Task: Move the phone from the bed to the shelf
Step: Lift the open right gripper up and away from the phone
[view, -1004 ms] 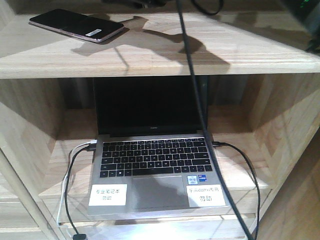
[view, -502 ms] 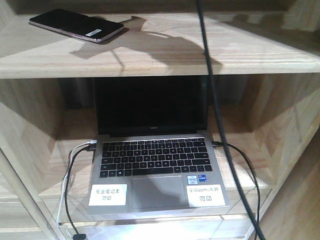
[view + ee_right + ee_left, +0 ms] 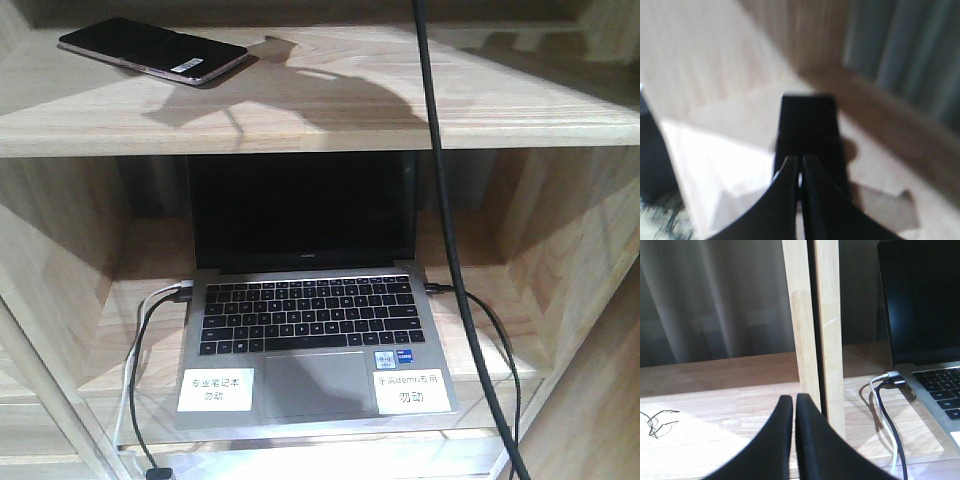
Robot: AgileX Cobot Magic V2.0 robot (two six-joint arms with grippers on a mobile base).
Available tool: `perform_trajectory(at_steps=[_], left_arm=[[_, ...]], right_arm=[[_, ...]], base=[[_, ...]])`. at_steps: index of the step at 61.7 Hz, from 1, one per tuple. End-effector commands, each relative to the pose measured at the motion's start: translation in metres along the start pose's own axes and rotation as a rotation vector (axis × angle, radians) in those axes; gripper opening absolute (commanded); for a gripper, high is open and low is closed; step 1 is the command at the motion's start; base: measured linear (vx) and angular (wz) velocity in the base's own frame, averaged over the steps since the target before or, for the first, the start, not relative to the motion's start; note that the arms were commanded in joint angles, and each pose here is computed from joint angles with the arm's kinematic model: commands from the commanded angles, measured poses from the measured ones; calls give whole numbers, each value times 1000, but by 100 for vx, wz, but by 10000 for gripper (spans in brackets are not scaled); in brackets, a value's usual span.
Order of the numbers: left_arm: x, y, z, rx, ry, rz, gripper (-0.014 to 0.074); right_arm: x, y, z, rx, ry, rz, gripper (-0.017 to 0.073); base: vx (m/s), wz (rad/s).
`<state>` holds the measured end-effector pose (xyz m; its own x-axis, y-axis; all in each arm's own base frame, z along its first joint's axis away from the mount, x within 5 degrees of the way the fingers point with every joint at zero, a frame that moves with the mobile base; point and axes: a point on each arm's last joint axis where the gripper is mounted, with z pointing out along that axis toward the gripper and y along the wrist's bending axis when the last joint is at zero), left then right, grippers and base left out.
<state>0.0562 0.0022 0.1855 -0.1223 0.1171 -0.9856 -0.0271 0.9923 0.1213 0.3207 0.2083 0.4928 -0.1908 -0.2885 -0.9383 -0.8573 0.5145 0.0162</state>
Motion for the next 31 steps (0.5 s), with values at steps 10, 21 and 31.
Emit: perform_trajectory(at_steps=[10,21,31], left_arm=[[-14,2,-3,-14,-106,-15,1],[-14,2,-3,-14,-106,-15,1],[-14,2,-3,-14,-106,-15,1]], right_arm=[[-28,9,-32,59,-169,-25,-6],[-32,6,-33,86,-209,-20,-6],[-32,6,-33,93,-212,-24,-6]], base=[[0,0],[0,0],[0,0]])
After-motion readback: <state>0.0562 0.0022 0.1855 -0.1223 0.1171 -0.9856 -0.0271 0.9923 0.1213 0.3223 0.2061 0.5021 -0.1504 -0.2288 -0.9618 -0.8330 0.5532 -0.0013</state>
